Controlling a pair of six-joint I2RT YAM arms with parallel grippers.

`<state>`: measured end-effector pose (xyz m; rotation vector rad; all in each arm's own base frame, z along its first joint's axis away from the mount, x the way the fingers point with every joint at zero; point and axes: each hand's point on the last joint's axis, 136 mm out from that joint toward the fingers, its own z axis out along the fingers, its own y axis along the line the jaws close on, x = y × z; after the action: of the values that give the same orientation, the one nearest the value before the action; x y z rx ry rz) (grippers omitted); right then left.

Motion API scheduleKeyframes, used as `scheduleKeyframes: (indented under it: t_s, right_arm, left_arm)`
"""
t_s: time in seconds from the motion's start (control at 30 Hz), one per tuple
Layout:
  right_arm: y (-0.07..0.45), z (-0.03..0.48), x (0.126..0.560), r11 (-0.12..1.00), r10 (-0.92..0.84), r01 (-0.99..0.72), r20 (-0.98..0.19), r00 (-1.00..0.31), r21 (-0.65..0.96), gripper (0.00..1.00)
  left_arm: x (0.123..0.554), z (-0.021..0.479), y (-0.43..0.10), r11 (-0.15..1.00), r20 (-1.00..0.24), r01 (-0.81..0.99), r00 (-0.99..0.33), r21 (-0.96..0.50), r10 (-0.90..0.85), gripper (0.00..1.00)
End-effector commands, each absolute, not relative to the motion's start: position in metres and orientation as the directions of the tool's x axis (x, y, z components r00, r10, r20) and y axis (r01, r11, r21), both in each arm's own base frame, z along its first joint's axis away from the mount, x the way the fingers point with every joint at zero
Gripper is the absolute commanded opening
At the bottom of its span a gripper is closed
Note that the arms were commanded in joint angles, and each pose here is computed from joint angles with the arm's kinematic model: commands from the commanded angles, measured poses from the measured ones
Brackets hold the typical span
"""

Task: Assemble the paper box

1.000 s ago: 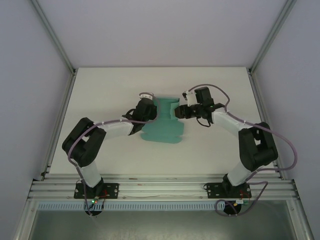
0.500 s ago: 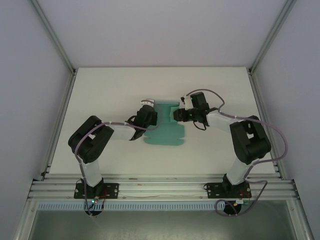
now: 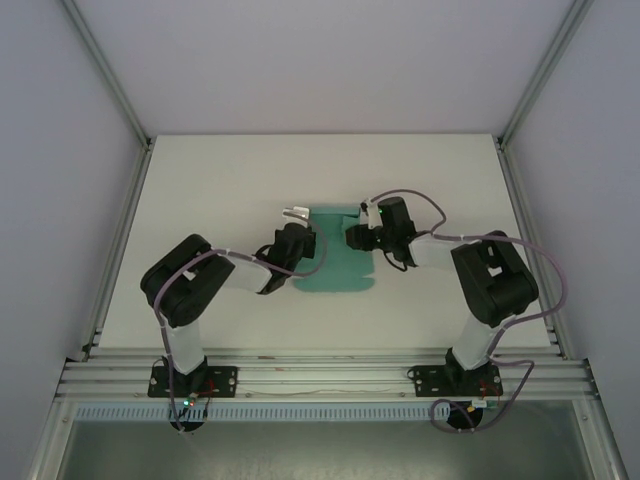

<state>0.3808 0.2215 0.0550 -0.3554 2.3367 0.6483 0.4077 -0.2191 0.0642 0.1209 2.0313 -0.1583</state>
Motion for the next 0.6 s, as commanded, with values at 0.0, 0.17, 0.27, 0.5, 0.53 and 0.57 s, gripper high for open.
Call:
scheduleKeyframes:
  t_s: [0.0, 0.17, 0.27, 0.5, 0.53, 0.57]
  right_arm:
    - [0.205, 0.06, 0.395, 0.89, -0.024, -0.344, -0.722, -0.691, 0.3, 0.42]
    - [0.212, 0.062, 0.401, 0.877, -0.012, -0.363, -0.739, -0.673, 0.316, 0.33]
    - [0.209, 0.063, 0.407, 0.89, -0.003, -0.339, -0.74, -0.672, 0.305, 0.2]
    - [0.167, 0.05, 0.423, 0.972, 0.133, -0.051, -0.718, -0.683, 0.228, 0.02]
    - [0.159, 0.048, 0.423, 0.979, 0.153, 0.004, -0.715, -0.682, 0.206, 0.01]
    - [0.154, 0.044, 0.421, 0.983, 0.161, 0.046, -0.712, -0.684, 0.179, 0.01]
  left_arm:
    - [0.387, 0.025, -0.22, 0.979, -0.844, 0.203, -0.527, -0.009, 0.101, 0.0]
    - [0.387, 0.024, -0.224, 0.975, -0.846, 0.219, -0.525, -0.023, 0.098, 0.0]
    - [0.388, 0.025, -0.226, 0.974, -0.846, 0.224, -0.525, -0.029, 0.096, 0.0]
    - [0.391, 0.025, -0.221, 0.986, -0.836, 0.168, -0.544, -0.014, 0.081, 0.0]
    - [0.392, 0.024, -0.218, 0.989, -0.836, 0.146, -0.545, -0.016, 0.067, 0.0]
    - [0.392, 0.025, -0.215, 0.993, -0.837, 0.117, -0.546, -0.022, 0.046, 0.0]
